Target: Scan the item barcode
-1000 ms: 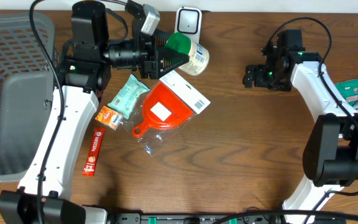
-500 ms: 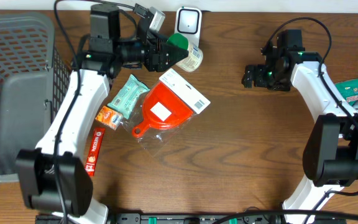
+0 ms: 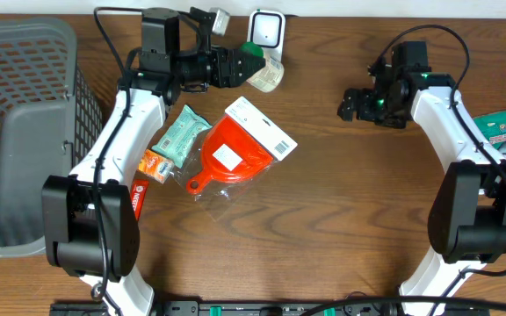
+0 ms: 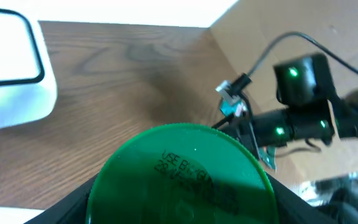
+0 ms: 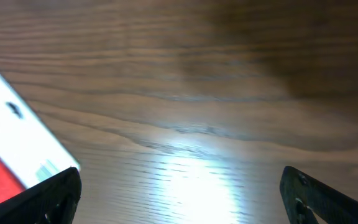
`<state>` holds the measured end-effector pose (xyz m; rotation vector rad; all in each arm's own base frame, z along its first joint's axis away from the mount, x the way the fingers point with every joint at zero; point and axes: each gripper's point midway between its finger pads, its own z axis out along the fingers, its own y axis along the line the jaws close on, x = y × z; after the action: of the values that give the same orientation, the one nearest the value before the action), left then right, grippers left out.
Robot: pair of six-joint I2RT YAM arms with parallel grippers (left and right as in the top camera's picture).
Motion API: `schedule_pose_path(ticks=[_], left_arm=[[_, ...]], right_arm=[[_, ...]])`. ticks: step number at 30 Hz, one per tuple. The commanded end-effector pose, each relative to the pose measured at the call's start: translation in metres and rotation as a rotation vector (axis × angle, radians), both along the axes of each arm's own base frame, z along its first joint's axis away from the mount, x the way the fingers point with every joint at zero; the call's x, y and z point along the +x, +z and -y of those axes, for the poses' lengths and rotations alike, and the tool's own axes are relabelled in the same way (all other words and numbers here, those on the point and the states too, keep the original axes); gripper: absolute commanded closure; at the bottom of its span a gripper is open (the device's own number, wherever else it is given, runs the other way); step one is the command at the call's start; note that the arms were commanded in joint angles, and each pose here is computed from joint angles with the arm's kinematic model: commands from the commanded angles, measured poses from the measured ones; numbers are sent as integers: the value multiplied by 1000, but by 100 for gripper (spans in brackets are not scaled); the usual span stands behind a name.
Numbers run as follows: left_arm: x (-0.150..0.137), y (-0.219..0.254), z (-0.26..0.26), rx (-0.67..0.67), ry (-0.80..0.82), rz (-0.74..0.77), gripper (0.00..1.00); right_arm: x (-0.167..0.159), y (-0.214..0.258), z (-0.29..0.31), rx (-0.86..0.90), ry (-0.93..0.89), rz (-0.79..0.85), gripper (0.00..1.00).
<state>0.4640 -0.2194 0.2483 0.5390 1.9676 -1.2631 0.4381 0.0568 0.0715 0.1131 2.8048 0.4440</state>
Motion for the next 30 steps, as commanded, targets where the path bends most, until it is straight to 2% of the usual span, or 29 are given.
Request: schedule_pose_path(ticks=[1,8,10,14,17,25,30], left_arm=[[9,8,-3,-38,79,-88,93],[9,8,-3,-82,108,-194,93],[9,8,-2,-82,106,-195,92],[6,9,1,-88,89,-197,93],[6,9,1,-90,87,-198,93],[11,21,2,-150,115,-239,93],[19,22,-2,-227,210,-404,93]], right_arm=[[5,27,-24,156,30,49,1],[-1,49,-58,358,180,92,1],[-3,64,-71,474,221,110,1],[-4,120,-94,817,308,173,1],[2,150,-98,962,303,172,1],[14,171,-100,1066,205,80,1],[11,173,-105,1075,229,78,1]])
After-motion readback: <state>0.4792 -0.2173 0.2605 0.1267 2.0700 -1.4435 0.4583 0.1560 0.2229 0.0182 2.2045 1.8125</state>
